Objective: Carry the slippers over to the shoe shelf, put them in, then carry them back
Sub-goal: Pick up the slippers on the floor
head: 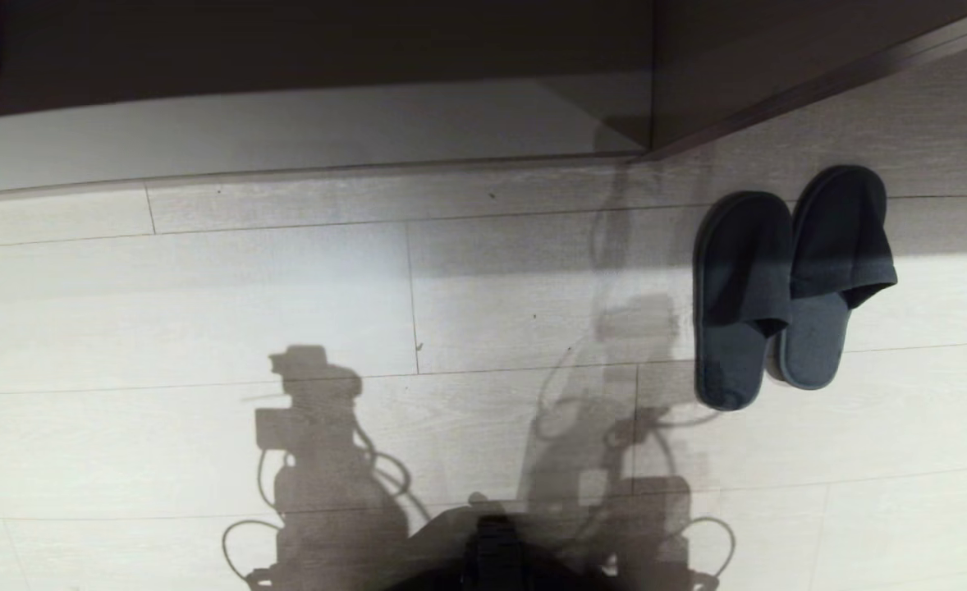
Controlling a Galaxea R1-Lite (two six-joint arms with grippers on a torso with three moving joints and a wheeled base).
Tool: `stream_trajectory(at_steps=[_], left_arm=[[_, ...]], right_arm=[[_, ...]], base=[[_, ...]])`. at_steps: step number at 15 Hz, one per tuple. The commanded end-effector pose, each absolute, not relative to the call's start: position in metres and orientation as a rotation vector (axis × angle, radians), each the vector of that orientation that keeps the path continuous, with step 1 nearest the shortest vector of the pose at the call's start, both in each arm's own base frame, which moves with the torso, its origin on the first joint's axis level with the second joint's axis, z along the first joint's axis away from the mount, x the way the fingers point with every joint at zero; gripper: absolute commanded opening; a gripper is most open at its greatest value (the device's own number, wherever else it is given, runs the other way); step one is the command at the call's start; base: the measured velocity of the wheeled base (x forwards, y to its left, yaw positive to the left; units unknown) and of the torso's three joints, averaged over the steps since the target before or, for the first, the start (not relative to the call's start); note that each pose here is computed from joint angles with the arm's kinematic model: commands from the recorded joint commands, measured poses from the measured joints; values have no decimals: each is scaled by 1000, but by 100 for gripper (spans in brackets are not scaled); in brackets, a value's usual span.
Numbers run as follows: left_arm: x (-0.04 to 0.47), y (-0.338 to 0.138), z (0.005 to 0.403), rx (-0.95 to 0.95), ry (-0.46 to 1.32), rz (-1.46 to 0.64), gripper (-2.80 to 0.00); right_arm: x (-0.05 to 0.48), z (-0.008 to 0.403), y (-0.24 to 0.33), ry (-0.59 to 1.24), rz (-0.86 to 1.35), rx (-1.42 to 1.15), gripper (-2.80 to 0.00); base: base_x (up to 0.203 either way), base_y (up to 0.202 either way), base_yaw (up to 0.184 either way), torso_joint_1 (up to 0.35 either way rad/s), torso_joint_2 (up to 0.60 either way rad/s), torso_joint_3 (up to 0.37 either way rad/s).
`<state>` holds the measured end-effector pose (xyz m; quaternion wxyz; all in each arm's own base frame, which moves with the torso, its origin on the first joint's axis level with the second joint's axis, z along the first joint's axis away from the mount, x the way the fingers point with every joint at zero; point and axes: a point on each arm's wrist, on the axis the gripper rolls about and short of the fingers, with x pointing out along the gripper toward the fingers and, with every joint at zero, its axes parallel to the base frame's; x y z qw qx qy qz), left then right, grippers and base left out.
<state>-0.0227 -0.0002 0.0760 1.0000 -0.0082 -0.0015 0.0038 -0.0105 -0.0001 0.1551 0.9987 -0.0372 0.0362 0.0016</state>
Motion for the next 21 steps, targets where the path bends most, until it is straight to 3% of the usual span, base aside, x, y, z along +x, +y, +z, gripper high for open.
stream_trajectory(at_steps=[1, 6, 9, 10, 21], left_arm=[[-23, 0, 76, -17, -3, 8, -280], [-23, 0, 76, -17, -4, 8, -280], [-23, 0, 76, -17, -3, 8, -280], [-23, 0, 76, -17, -4, 9, -280], [-23, 0, 76, -17, -4, 9, -280]], right_arm=[[27, 177, 0, 201, 19, -103, -280], [99, 187, 2, 370, 92, -113, -280], [139, 189, 3, 327, 94, -121, -280], [145, 187, 3, 329, 97, -142, 0], [208, 167, 4, 261, 117, -104, 0]], base=[[0, 0, 0, 0, 0, 0], [0, 0, 0, 0, 0, 0], [0, 0, 0, 0, 0, 0], [0, 0, 0, 0, 0, 0], [0, 0, 0, 0, 0, 0]])
